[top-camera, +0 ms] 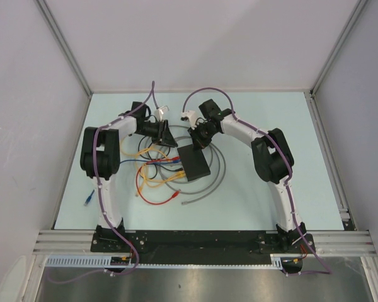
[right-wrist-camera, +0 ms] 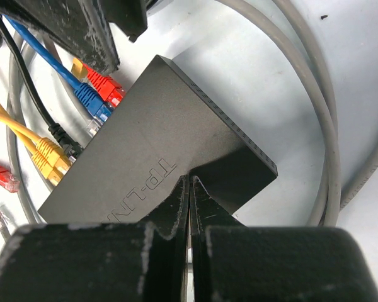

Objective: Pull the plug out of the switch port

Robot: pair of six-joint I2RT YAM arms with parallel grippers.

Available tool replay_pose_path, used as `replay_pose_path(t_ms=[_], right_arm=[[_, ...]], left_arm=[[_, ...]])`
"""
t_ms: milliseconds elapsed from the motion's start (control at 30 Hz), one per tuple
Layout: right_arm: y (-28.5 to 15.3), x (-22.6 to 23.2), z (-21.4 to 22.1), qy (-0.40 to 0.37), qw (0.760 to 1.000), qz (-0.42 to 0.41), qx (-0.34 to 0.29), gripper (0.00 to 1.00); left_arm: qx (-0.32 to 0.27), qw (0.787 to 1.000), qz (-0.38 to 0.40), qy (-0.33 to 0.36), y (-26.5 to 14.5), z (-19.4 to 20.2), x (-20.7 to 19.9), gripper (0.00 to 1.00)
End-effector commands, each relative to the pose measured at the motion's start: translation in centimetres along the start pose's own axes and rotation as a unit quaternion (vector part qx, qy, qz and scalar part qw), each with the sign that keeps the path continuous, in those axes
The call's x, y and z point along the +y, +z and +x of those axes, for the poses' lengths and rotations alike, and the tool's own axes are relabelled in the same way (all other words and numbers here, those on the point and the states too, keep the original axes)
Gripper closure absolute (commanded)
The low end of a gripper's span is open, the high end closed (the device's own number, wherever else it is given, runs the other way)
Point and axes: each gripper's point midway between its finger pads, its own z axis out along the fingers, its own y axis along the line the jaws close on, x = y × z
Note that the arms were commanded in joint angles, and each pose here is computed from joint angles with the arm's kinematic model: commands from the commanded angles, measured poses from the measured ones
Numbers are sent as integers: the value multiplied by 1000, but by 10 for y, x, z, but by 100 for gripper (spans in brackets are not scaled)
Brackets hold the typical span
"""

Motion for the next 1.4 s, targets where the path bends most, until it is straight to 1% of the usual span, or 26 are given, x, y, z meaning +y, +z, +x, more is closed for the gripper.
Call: replay_pose_path(t_ms=[0,167,500,667,933,1067,1233,1333,1367], right_arm=[[20,-12,85,37,990,29,133,100],[20,-12,86,38,990,28,133,100],[19,-9,89,40,989,26,136,100],[20,-7,89,39,989,25,137,100],[21,-7,89,39,989,25,137,100],[21,-7,90,38,989,25,138,100],[21,-7,90,38,989,26,138,100],[21,-7,89,36,990,25,138,100],[21,-7,89,35,990,27,137,100]], left_arm=[[24,1000,17,6,7,18,2,62],[41,999,23,-4,15,25,9,60],[62,997,44,-20,25,40,12,60],[80,995,63,-21,27,51,8,60],[83,995,57,-26,29,55,12,65],[85,994,55,-28,29,56,14,69],[83,995,47,-27,29,53,15,84],[79,995,47,-25,28,44,13,92],[73,996,47,-16,27,35,10,94]])
